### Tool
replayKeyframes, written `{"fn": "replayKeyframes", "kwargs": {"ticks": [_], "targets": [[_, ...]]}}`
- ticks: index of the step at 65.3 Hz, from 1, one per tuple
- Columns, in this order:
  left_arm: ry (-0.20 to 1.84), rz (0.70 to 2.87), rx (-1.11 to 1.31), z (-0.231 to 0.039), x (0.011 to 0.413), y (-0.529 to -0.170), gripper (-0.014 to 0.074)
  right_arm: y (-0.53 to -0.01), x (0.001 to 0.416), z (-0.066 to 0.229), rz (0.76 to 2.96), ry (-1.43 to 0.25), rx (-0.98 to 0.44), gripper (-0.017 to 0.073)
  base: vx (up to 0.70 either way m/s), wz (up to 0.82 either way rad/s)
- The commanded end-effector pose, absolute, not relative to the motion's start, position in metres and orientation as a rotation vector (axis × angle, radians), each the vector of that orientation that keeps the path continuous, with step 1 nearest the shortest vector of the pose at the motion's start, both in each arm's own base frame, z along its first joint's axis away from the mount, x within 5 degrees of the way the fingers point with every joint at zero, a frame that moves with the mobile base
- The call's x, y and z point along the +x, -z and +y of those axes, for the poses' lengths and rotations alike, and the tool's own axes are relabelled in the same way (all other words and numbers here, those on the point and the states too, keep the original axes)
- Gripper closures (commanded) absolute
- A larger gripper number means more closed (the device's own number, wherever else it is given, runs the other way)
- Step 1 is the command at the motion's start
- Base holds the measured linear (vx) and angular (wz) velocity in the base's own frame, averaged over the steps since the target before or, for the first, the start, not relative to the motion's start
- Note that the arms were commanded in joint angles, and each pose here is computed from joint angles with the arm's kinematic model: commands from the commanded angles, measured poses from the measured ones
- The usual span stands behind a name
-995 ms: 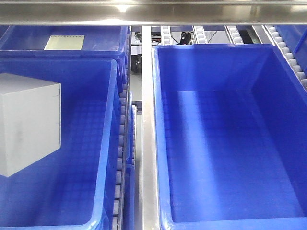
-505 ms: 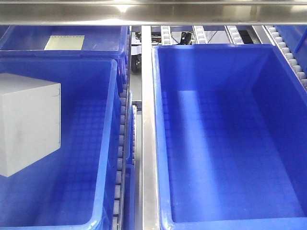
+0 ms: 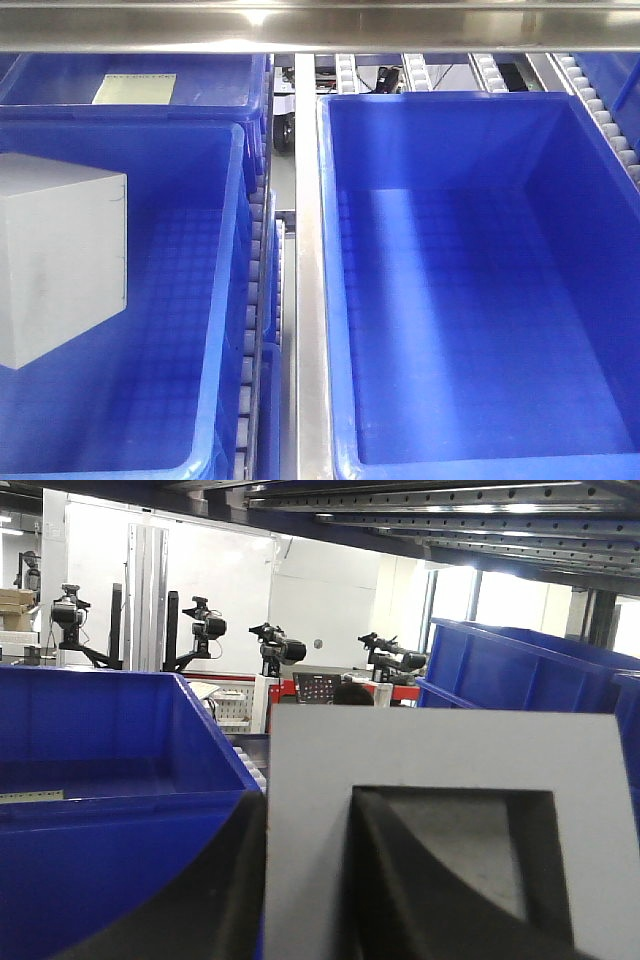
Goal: Sort gray base to blue bin
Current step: 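Turn and stop in front of the rack of open blue bins, then swing the left gripper with the block over the farther blue bin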
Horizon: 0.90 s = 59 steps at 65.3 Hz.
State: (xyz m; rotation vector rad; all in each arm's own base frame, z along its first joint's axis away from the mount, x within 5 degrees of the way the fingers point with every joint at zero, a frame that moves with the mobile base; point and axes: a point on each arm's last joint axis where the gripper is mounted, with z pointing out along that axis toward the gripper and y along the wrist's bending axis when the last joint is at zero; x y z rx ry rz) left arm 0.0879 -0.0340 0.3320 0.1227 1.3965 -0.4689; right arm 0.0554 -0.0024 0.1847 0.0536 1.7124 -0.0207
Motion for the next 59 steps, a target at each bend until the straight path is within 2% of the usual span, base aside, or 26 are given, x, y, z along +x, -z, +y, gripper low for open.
{"fn": "replayKeyframes", "kwargs": {"ticks": [1, 17, 28, 38, 50, 59], "targets": [[0.494, 1.274, 0.107, -0.033, 0.084, -0.35, 0.0573, -0.191, 0.056, -0.003, 1.644, 0.036, 0.039, 0.0564, 0.0, 0.0], [0.388, 1.307, 0.235, -0.042, 0.1, -0.345, 0.0573, -0.191, 0.056, -0.003, 1.644, 0.036, 0.039, 0.0564, 0.0, 0.0], [0.471, 1.266, 0.227, -0.054, 0.118, -0.345, 0.0573, -0.191, 0.056, -0.003, 1.644, 0.036, 0.039, 0.0564, 0.0, 0.0], [0.554, 1.203, 0.406, -0.076, 0.131, -0.34, 0.0573, -0.191, 0.056, -0.003, 1.644, 0.036, 0.039, 0.0564, 0.0, 0.0], [0.764, 1.256, 0.488, -0.104, 0.159, -0.33, 0.0573, -0.191, 0.056, -0.003, 1.644, 0.036, 0.039, 0.0564, 0.0, 0.0], [0.809, 1.277, 0.539, -0.119, 0.183, -0.338, 0.0573, -0.191, 0.056, -0.003, 1.644, 0.036, 0.039, 0.0564, 0.0, 0.0]]}}
